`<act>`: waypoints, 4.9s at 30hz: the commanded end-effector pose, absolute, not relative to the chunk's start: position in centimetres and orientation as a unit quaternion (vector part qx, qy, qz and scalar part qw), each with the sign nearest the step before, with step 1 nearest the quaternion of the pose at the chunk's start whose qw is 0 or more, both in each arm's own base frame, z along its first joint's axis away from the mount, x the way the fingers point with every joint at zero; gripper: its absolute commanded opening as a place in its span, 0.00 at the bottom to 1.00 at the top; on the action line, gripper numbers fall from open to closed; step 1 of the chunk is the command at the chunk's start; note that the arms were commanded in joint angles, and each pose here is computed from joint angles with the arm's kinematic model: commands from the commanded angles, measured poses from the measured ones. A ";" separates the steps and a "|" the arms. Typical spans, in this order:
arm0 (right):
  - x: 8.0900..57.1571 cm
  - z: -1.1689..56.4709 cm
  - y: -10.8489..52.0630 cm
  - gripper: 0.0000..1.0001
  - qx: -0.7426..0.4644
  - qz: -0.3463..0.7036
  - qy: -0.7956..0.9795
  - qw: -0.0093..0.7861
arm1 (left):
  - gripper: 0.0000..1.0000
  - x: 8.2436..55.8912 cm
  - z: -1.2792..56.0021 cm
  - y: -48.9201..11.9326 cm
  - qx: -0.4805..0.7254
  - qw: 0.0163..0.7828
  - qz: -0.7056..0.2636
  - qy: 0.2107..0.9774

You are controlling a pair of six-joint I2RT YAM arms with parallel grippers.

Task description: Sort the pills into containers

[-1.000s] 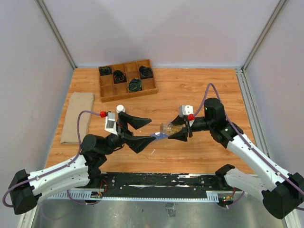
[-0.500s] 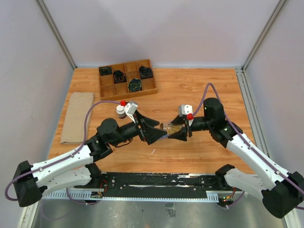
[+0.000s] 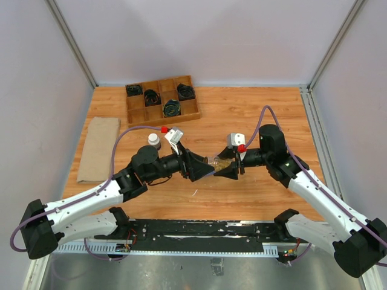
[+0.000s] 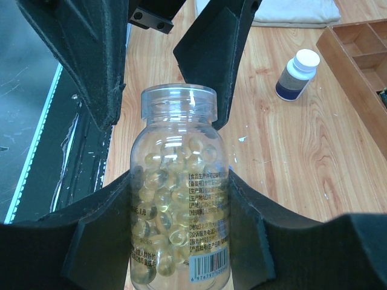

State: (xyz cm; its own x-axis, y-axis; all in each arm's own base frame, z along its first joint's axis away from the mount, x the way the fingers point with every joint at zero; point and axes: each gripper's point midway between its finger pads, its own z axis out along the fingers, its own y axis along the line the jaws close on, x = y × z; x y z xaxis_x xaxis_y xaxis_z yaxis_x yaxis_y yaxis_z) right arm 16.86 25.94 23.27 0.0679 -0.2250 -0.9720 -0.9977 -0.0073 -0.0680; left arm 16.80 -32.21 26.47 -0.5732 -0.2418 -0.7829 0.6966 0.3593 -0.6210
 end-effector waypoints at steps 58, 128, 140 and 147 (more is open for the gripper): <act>16.7 24.4 26.0 0.02 -0.578 0.428 0.514 0.467 | 0.99 18.1 27.7 -28.2 0.335 0.611 -0.439 0.567; 17.3 24.1 25.9 0.02 -0.575 0.418 0.525 0.468 | 0.08 16.1 26.7 -33.3 0.189 0.508 -0.508 0.670; 17.2 24.2 25.8 0.02 -0.575 0.419 0.522 0.470 | 0.93 15.2 31.4 -29.6 0.147 0.553 -0.572 0.588; 17.2 24.3 25.8 0.02 -0.575 0.418 0.522 0.471 | 0.99 15.7 31.9 -29.1 0.074 0.515 -0.592 0.616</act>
